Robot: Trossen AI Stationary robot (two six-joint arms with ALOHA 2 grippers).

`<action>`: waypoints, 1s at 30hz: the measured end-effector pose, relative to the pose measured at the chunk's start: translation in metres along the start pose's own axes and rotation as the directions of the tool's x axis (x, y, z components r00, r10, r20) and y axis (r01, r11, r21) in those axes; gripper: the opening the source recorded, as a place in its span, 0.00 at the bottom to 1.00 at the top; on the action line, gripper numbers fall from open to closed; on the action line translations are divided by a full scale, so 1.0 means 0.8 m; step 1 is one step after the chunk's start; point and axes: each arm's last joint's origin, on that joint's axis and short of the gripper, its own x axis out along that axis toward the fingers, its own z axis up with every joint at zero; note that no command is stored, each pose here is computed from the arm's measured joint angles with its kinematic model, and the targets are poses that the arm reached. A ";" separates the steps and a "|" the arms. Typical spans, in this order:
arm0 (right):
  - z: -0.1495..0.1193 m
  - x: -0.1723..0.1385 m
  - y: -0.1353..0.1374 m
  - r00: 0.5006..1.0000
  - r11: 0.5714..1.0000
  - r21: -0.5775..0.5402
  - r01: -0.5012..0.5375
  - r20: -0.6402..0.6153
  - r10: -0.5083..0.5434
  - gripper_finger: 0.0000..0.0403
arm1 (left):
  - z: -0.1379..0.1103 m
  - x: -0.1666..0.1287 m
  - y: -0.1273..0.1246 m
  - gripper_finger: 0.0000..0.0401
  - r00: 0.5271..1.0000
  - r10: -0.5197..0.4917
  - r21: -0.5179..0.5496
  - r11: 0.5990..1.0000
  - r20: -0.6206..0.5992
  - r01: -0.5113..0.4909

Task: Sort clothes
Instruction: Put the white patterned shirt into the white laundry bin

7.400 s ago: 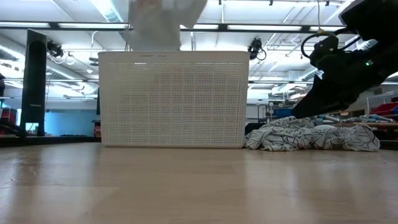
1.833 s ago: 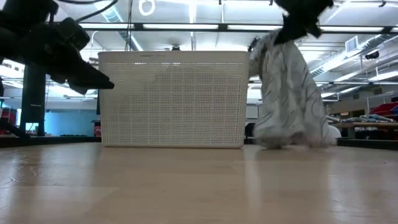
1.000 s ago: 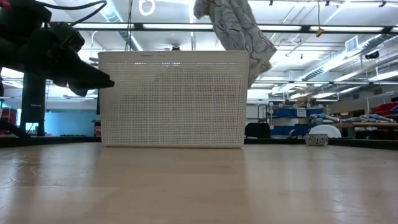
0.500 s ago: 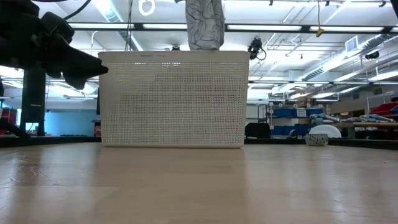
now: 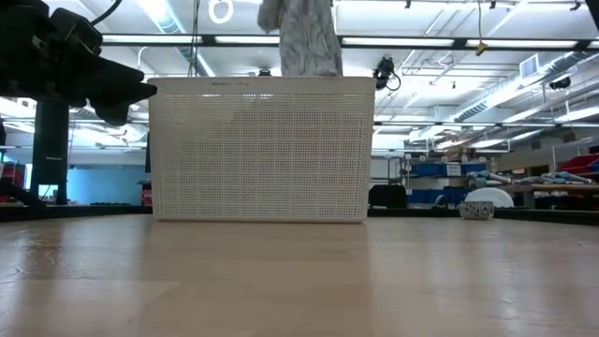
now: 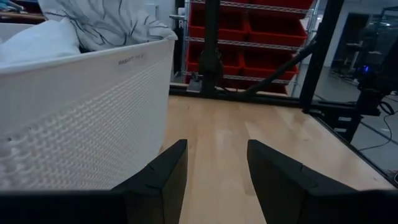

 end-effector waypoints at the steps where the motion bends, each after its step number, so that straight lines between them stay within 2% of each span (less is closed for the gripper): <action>1: -0.005 0.005 -0.001 1.000 1.000 0.003 0.006 -0.017 -0.006 0.04 | 0.000 0.000 0.000 0.43 1.000 0.000 0.000 1.000 0.000 0.000; 8: -0.056 0.038 -0.001 0.976 1.000 0.006 0.030 -0.215 -0.028 0.05 | 0.000 0.000 0.000 0.43 1.000 0.001 0.000 1.000 -0.004 -0.001; 15: -0.126 0.081 0.008 0.934 0.998 0.056 -0.010 -0.357 0.029 0.05 | -0.001 0.000 0.000 0.43 1.000 0.003 0.000 1.000 -0.005 -0.003; 24: -0.216 0.126 0.010 0.917 0.975 0.214 -0.055 -0.376 0.134 0.05 | 0.001 0.000 0.000 0.43 1.000 0.005 -0.001 1.000 0.009 -0.005; 30: -0.263 0.137 0.007 0.898 0.950 0.305 -0.067 -0.396 0.191 0.06 | 0.001 0.000 0.000 0.43 1.000 0.006 -0.001 1.000 0.012 -0.006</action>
